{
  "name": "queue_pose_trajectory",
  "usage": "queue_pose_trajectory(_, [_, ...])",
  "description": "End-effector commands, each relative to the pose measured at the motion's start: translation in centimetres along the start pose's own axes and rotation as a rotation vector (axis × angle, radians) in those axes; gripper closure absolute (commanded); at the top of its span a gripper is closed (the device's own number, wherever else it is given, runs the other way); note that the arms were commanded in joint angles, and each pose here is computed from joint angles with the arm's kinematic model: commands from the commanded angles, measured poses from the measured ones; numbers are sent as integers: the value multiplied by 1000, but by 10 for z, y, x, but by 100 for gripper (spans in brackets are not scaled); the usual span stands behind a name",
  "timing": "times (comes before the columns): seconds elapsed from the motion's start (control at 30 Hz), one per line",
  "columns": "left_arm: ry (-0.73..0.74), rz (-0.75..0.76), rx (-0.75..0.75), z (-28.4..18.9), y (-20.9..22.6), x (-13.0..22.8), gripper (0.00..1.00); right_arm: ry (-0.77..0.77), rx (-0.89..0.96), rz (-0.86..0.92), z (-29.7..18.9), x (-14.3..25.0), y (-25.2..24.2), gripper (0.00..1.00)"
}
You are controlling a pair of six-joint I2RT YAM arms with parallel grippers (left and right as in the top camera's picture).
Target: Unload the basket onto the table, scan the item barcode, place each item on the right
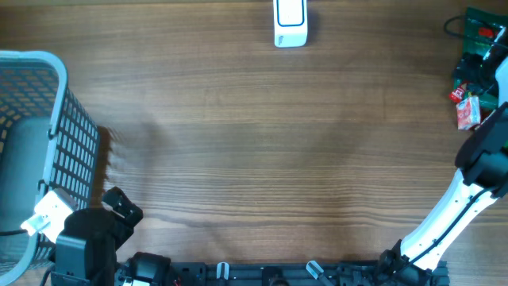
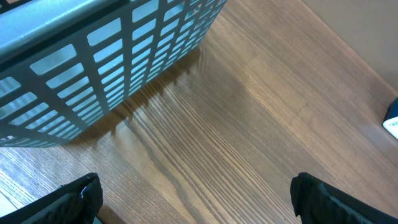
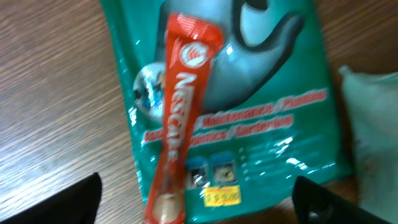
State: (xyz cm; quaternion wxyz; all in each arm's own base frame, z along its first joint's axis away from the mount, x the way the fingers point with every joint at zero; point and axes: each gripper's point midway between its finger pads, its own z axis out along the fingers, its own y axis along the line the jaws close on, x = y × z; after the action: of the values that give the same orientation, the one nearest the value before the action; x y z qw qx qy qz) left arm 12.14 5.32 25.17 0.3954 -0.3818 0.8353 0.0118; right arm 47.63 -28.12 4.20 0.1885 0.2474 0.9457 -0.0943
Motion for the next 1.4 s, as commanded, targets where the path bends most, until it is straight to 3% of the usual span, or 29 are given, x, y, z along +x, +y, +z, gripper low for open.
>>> queue_pose_trajectory(0.0, [-11, -20, 2, -2, 1, -2, 0, -29, -138, 67, -35, -9, 38, 0])
queue_pose_trajectory(0.1, [-11, -20, 2, -2, 1, -2, 0, -147, -343, 75, -120, -36, 81, 0])
queue_pose_trajectory(0.17, [-11, -20, 2, -2, 1, -2, 0, -269, -510, 26, -202, -49, 108, 0])
queue_pose_trajectory(0.3, [-11, -20, 2, -2, 1, -2, 0, -485, -676, -1, -353, -44, 126, 0])
queue_pose_trajectory(0.4, [-11, -20, 2, -2, 1, -2, 0, -621, -796, -69, -468, 4, 126, 0])
queue_pose_trajectory(0.57, [-11, -20, 2, -2, 1, -2, 0, -698, -921, -32, -572, 91, 109, 0])
queue_pose_trajectory(0.73, [-11, -20, 2, -2, 1, -2, 0, -698, -945, 5, -611, 174, 92, 0])
queue_pose_trajectory(0.93, [-11, -20, 2, -2, 1, -2, 0, -606, -913, -6, -601, 233, 85, 0])
queue_pose_trajectory(1.2, [-11, -20, 2, -2, 1, -2, 0, -539, -823, -207, -574, 262, 85, 0])
queue_pose_trajectory(1.37, [-11, -20, 2, -2, 1, -2, 0, -527, -830, -177, -574, 262, 85, 0])
